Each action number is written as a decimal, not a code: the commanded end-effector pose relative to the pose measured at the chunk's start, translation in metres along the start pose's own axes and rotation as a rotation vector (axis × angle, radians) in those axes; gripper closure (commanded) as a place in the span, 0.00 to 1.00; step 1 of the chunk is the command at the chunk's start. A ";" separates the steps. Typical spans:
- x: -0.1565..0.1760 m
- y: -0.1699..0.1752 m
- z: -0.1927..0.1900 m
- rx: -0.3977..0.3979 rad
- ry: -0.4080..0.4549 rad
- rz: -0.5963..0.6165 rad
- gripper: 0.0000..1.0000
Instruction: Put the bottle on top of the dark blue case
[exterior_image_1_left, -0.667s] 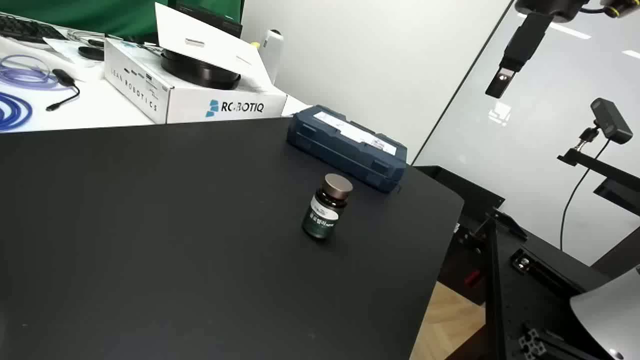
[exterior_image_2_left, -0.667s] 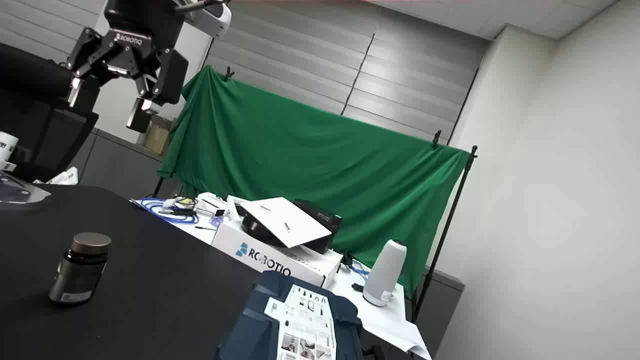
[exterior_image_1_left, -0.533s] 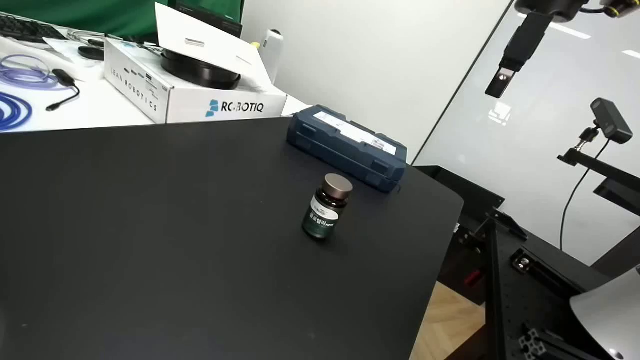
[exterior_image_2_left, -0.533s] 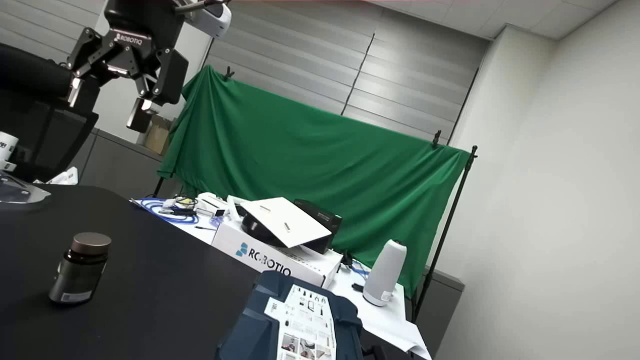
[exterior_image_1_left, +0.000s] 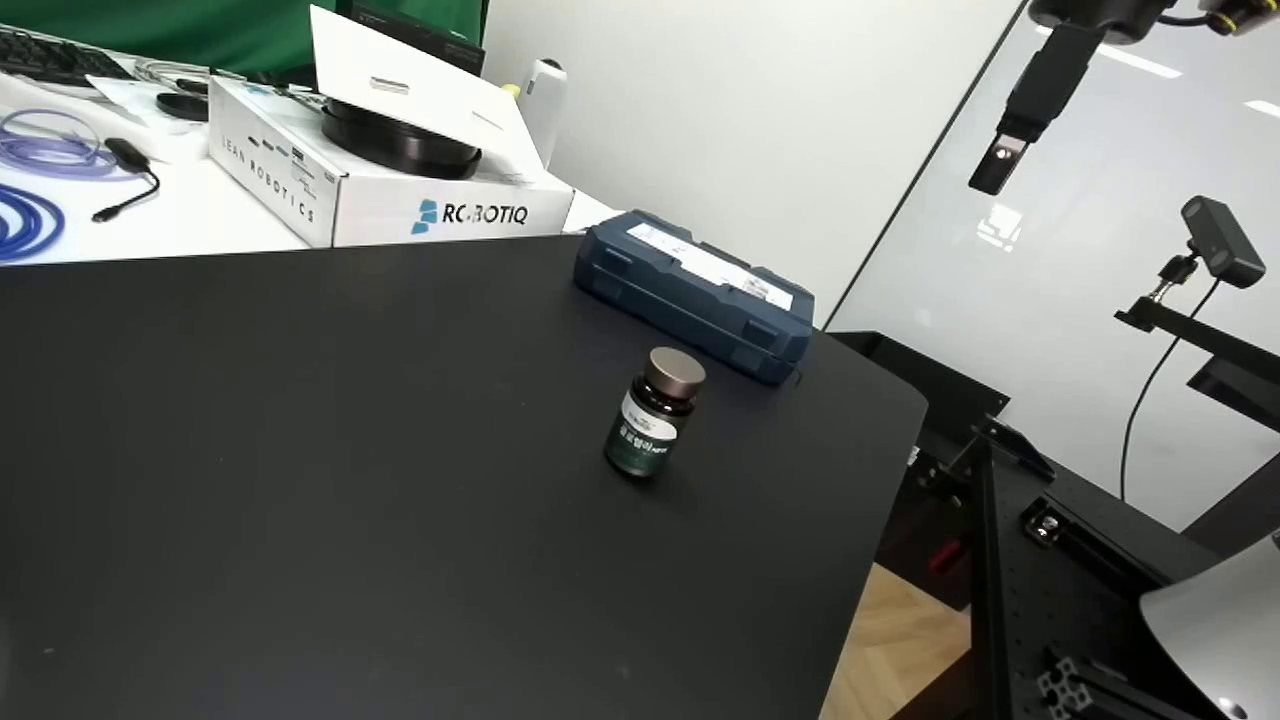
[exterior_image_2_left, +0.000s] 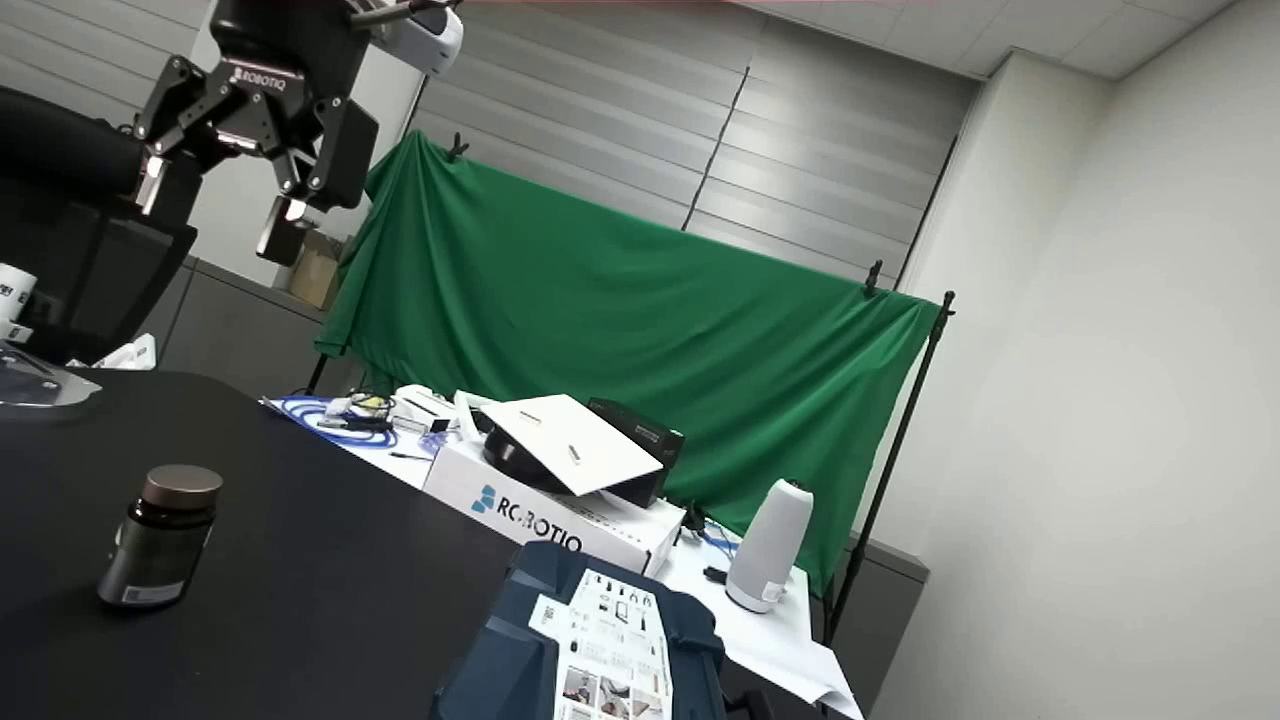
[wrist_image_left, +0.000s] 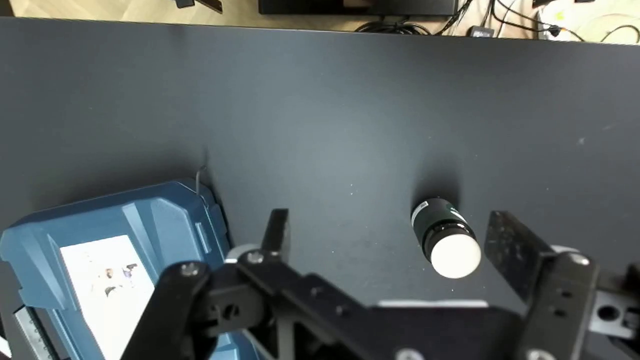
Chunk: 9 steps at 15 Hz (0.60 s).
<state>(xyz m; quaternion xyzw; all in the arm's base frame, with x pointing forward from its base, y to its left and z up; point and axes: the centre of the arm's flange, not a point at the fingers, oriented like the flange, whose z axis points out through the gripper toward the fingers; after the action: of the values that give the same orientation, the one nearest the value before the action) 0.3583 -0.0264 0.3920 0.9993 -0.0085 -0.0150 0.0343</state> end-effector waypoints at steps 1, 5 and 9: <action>0.029 0.000 -0.003 -0.028 0.079 -0.028 0.00; 0.082 -0.008 -0.001 -0.042 0.176 -0.081 0.00; 0.125 -0.034 0.021 -0.039 0.190 -0.133 0.00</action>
<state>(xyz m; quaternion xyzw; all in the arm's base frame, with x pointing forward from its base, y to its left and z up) 0.4379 -0.0116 0.3813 0.9944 0.0434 0.0835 0.0476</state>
